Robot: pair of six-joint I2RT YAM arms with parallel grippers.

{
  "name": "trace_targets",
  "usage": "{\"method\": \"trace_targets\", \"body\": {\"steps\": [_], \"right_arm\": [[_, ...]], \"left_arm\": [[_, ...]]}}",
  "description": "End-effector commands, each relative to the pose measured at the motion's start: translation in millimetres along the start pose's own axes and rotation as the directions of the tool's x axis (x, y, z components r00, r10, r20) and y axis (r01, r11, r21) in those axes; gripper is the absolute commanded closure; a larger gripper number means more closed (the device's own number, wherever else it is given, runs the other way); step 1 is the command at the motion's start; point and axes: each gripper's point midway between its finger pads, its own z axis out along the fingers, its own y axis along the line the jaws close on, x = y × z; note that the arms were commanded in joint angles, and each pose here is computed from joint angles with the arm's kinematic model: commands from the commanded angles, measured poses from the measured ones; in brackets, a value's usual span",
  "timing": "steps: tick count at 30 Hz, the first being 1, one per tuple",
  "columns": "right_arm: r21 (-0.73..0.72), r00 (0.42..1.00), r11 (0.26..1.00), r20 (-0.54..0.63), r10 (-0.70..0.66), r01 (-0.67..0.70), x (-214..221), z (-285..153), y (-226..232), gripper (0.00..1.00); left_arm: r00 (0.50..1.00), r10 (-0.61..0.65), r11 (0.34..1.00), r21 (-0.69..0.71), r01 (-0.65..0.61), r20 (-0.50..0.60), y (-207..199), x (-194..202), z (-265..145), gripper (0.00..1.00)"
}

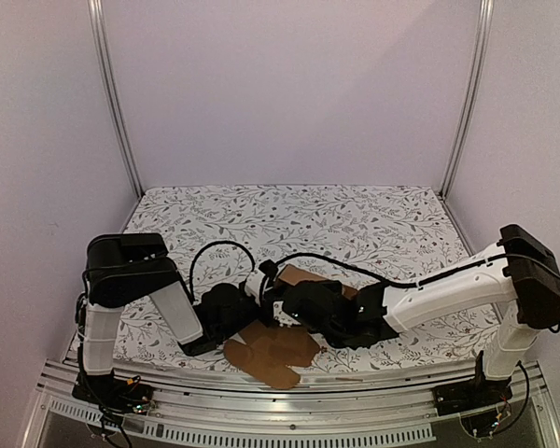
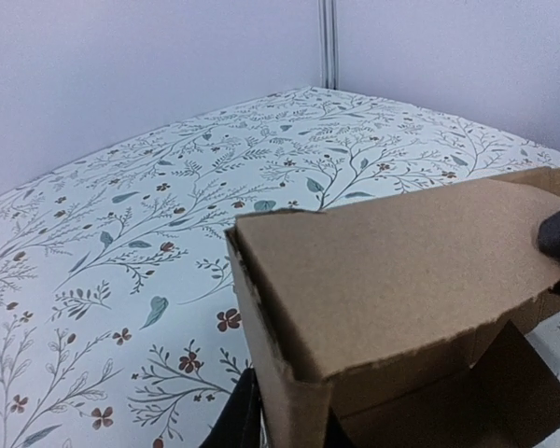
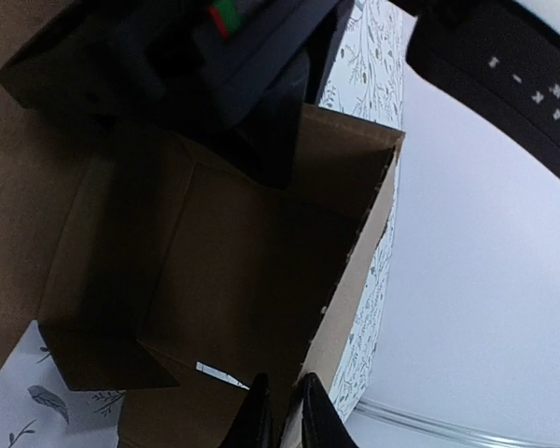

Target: Fold the paper box

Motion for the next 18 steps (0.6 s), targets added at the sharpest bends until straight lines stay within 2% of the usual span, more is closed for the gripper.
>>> {"method": "trace_targets", "body": {"steps": [1, 4, 5, 7, 9, 13, 15, 18], "right_arm": [[-0.232, 0.996, 0.969, 0.03, -0.081, 0.086, 5.0, -21.6, 25.6, 0.83], [-0.303, 0.995, 0.948, 0.043, -0.088, 0.097, 11.2, -40.0, 14.9, 0.66], [-0.321, 0.996, 0.943, 0.05, -0.076, 0.088, 11.7, -44.3, 8.9, 0.57], [-0.39, 0.998, 0.919, 0.055, -0.035, 0.054, 16.5, -51.7, 1.0, 0.47], [-0.463, 0.998, 0.886, 0.053, 0.017, 0.01, 21.2, -57.6, -6.7, 0.43], [-0.637, 0.976, 0.761, 0.057, 0.209, -0.126, 24.0, -74.4, -25.2, 0.42], [-0.714, 0.939, 0.668, 0.041, 0.34, -0.21, 22.2, -78.4, -37.9, 0.42], [-0.758, 0.852, 0.535, -0.052, 0.52, -0.373, 21.5, -60.5, -63.7, 0.42]], "left_arm": [[0.996, -0.019, 1.0, 0.005, 0.019, 0.092, 3.4, -14.0, -7.5, 0.88], [0.996, -0.022, 1.0, 0.018, 0.02, 0.085, 0.5, -9.6, -5.9, 0.88], [0.996, -0.022, 1.0, 0.024, 0.021, 0.082, -0.7, -7.9, -5.5, 0.88], [0.996, -0.026, 0.999, 0.033, 0.023, 0.08, -2.7, -6.4, -4.3, 0.88], [0.997, -0.026, 0.999, 0.04, 0.023, 0.078, -4.0, -5.8, -4.2, 0.88], [0.996, -0.024, 0.998, 0.057, 0.019, 0.084, -6.9, -8.3, -4.1, 0.88], [0.996, -0.021, 0.998, 0.069, 0.015, 0.087, -9.2, -9.0, -3.6, 0.88], [0.996, -0.019, 0.996, 0.09, 0.011, 0.087, -13.3, -9.2, -4.3, 0.88]]}}
